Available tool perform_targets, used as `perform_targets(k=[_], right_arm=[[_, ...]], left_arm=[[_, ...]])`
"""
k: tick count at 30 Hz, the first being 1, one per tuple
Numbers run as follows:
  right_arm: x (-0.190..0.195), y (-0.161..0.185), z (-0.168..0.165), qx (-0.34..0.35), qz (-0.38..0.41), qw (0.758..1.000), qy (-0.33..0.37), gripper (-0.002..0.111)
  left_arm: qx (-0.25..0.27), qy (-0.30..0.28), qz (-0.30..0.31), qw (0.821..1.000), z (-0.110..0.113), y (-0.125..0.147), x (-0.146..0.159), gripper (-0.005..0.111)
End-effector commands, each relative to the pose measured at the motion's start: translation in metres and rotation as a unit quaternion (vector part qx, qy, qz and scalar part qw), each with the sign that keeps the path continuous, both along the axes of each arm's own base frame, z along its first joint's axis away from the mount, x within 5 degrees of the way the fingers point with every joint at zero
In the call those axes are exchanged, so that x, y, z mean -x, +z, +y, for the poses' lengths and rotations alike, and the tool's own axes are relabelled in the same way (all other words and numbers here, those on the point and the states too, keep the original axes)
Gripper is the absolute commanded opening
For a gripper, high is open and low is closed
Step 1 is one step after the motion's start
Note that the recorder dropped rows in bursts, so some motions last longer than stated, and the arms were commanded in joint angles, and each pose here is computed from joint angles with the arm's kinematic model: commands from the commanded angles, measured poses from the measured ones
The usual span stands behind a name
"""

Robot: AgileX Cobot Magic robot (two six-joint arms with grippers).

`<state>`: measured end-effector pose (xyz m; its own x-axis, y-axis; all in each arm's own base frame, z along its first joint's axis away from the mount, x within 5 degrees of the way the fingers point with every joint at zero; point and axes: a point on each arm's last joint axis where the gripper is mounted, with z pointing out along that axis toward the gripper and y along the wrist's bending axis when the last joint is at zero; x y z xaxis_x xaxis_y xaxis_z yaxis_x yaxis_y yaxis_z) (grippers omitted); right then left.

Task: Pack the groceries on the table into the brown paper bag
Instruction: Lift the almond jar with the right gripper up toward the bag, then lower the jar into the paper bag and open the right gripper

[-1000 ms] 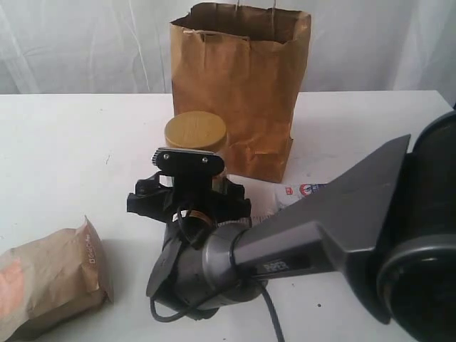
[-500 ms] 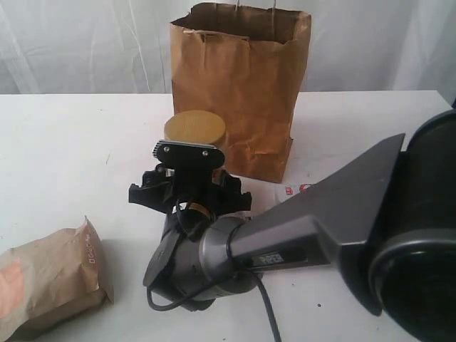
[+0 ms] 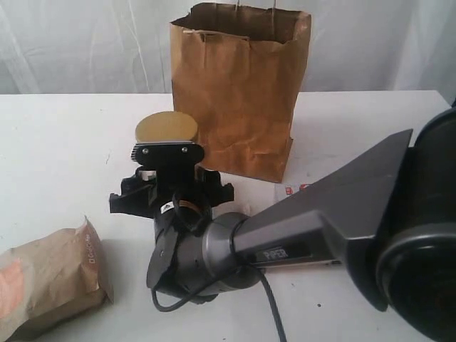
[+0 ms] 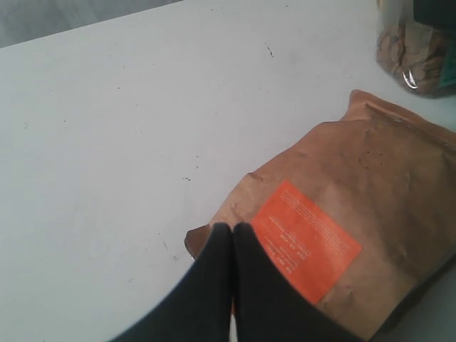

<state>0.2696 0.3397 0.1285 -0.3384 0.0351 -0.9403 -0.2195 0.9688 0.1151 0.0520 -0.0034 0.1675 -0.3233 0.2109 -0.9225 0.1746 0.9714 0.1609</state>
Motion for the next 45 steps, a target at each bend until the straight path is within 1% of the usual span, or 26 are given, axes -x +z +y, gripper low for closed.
perform_targets(k=[1, 3, 4, 6, 7, 10, 20, 22, 27, 34, 38, 45], right_arm=[[0.000, 0.003, 0.002, -0.004, 0.009, 1.000, 0.017, 0.000], [0.003, 0.005, 0.008, 0.002, 0.010, 0.998, 0.055, 0.000], [0.005, 0.012, 0.012, -0.003, 0.004, 0.996, 0.084, 0.000], [0.006, 0.022, 0.017, 0.004, -0.023, 0.993, 0.119, 0.000], [0.006, 0.025, 0.018, 0.005, -0.029, 0.992, 0.125, 0.000], [0.007, 0.027, 0.018, 0.004, -0.032, 0.991, 0.127, 0.000], [0.010, 0.022, 0.020, 0.010, 0.000, 0.989, 0.148, 0.000], [0.010, 0.028, 0.020, 0.005, -0.005, 0.989, 0.147, 0.000], [0.012, 0.058, 0.018, -0.014, -0.033, 0.987, 0.154, 0.000], [0.013, 0.068, 0.017, -0.020, -0.042, 0.987, 0.156, 0.000], [0.016, 0.093, 0.014, -0.034, -0.072, 0.983, 0.166, 0.000], [0.022, 0.168, 0.006, -0.085, -0.166, 0.967, 0.174, 0.000]], left_arm=[[-0.001, -0.004, -0.002, 1.000, 0.000, -0.001, 0.000, 0.000], [-0.001, -0.004, -0.002, 1.000, 0.000, -0.001, 0.000, 0.000], [-0.001, -0.004, -0.002, 1.000, 0.000, -0.001, 0.000, 0.000], [-0.001, -0.004, -0.002, 1.000, 0.000, -0.001, 0.000, 0.000], [-0.001, -0.004, -0.002, 1.000, 0.000, -0.001, 0.000, 0.000], [-0.001, -0.004, -0.002, 1.000, 0.000, -0.001, 0.000, 0.000], [-0.001, -0.004, -0.002, 1.000, 0.000, -0.001, 0.000, 0.000], [-0.001, -0.004, -0.002, 1.000, 0.000, -0.001, 0.000, 0.000], [-0.001, -0.004, -0.002, 1.000, 0.000, -0.001, 0.000, 0.000], [-0.001, -0.004, -0.002, 1.000, 0.000, -0.001, 0.000, 0.000], [-0.001, -0.004, -0.002, 1.000, 0.000, -0.001, 0.000, 0.000], [-0.001, -0.004, -0.002, 1.000, 0.000, -0.001, 0.000, 0.000]])
